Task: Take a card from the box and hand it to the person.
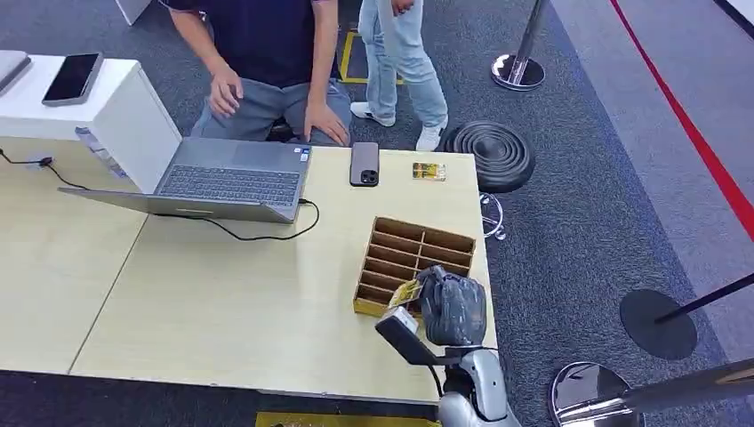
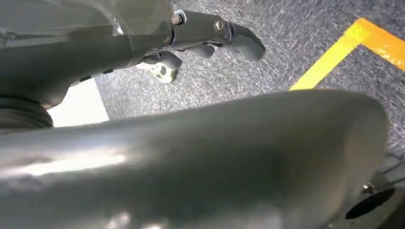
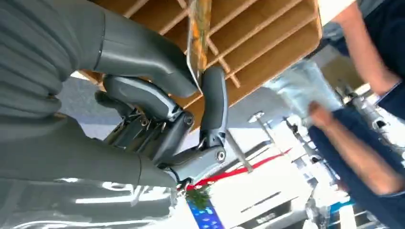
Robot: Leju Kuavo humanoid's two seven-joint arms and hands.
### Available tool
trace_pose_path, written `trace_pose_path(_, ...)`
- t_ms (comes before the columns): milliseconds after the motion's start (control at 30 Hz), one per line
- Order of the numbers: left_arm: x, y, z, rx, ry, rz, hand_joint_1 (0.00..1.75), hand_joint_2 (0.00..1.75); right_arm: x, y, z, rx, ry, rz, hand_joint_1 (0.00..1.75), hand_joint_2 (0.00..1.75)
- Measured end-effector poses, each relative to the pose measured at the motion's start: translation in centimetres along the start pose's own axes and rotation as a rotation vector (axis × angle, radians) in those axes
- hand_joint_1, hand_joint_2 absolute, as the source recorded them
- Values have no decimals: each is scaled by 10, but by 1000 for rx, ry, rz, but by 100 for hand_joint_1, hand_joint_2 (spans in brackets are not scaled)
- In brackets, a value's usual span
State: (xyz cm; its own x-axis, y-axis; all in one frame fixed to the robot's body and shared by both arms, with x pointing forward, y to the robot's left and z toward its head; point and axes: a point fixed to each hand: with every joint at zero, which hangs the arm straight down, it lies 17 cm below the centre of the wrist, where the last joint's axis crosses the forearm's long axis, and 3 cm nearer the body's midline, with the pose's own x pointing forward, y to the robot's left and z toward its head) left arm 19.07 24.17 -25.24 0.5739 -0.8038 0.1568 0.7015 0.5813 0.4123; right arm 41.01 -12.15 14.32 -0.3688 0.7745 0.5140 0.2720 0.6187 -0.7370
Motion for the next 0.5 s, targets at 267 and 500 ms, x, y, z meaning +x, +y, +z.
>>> trace_pose_path(267,1,-1,0,-1,-3,15,0,0,-1,-23,-11,-72,23,-79,175,175)
trace_pose_path(500,0,-2,0,-8,3,14,0,0,-3,-48,-23,-144,42,-140,175,175)
